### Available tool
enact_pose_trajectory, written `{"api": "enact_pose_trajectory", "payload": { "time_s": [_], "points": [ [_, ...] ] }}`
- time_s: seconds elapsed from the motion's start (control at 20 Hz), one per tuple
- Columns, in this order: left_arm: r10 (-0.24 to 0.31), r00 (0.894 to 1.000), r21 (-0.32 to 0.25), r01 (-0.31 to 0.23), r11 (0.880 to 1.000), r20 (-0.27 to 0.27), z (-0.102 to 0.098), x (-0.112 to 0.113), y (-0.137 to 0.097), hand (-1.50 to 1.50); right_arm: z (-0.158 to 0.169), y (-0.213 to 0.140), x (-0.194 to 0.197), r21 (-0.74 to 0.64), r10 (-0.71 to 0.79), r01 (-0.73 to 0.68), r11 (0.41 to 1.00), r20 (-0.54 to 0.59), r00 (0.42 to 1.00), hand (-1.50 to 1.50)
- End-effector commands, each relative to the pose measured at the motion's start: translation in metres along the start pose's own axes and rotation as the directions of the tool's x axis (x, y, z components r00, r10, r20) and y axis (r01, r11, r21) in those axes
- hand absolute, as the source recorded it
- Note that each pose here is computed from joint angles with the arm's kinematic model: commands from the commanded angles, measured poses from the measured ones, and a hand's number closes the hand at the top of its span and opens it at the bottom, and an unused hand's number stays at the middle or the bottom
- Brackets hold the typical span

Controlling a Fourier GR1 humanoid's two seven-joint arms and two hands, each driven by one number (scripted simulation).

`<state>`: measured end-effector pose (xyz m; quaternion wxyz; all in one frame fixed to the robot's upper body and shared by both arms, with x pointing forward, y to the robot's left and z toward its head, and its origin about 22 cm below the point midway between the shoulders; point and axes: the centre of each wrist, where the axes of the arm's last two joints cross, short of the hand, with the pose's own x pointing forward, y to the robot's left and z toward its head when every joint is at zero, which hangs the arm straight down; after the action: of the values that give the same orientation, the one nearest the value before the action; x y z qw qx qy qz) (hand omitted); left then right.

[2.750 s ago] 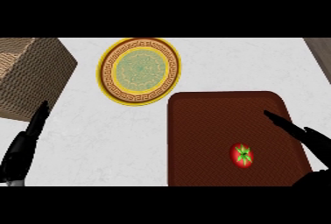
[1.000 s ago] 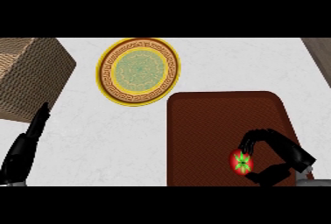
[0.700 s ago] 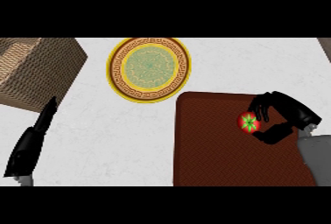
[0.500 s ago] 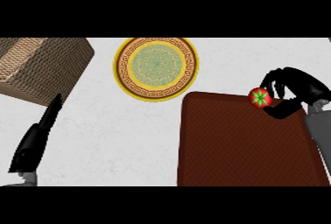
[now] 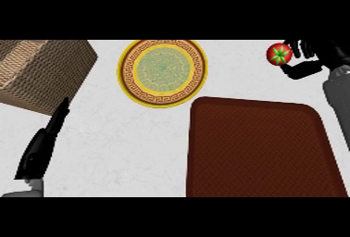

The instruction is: Pick the tomato from the tray and place it in the plate

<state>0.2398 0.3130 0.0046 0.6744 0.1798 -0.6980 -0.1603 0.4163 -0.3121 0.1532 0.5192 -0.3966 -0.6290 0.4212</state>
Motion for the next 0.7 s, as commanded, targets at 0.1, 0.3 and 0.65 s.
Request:
{"api": "enact_pose_trajectory", "payload": {
  "time_s": [0.1, 0.3, 0.65],
  "points": [
    [-0.014, 0.999, 0.033, 0.015, 0.999, -0.033, 0.006, -0.009, 0.002, 0.0, -0.036, -0.03, 0.048, -0.159, -0.085, 0.13, 0.979, 0.268, 0.96, 1.5],
    [0.005, 0.999, 0.049, -0.002, 0.999, -0.049, 0.003, -0.017, 0.011, 0.0, -0.051, -0.037, 0.074, -0.048, -0.214, 0.258, 0.965, 0.425, 0.88, 1.5],
    [-0.014, 0.998, 0.042, 0.017, 0.999, -0.066, 0.014, -0.012, 0.013, 0.0, -0.071, -0.03, 0.143, 0.041, -0.259, 0.277, 0.96, 0.508, 0.822, 1.5]
  ]
}}
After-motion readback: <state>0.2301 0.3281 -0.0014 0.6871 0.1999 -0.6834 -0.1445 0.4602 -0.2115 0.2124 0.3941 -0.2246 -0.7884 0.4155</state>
